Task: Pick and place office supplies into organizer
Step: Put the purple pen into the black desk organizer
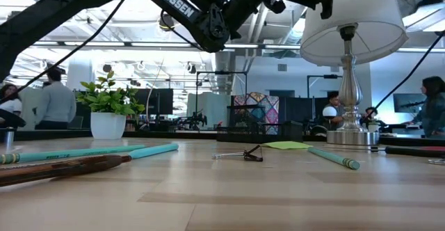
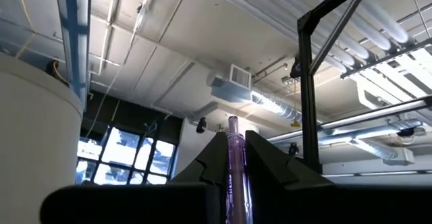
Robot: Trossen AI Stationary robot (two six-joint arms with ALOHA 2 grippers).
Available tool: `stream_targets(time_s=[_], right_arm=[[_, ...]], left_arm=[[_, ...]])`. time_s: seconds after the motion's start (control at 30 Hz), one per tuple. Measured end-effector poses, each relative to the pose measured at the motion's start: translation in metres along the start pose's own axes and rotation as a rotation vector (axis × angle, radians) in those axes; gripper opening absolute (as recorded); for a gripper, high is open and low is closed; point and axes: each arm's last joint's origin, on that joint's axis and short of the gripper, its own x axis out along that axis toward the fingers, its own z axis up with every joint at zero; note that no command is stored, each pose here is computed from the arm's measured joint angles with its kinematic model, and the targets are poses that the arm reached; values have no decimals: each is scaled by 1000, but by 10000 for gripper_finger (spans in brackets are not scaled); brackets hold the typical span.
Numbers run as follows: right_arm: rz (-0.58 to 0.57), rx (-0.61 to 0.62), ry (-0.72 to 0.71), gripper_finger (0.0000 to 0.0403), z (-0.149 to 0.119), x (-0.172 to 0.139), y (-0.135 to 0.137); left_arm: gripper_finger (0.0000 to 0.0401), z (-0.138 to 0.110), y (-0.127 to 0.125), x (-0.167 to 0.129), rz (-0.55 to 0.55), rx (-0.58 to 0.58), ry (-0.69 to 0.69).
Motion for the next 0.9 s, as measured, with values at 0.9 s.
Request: stream_targets(time_s=[0.9], right_arm=[[-27, -20, 78, 93, 0, -8, -9]], left_arm=[[22, -6, 0, 1, -41, -86, 92]])
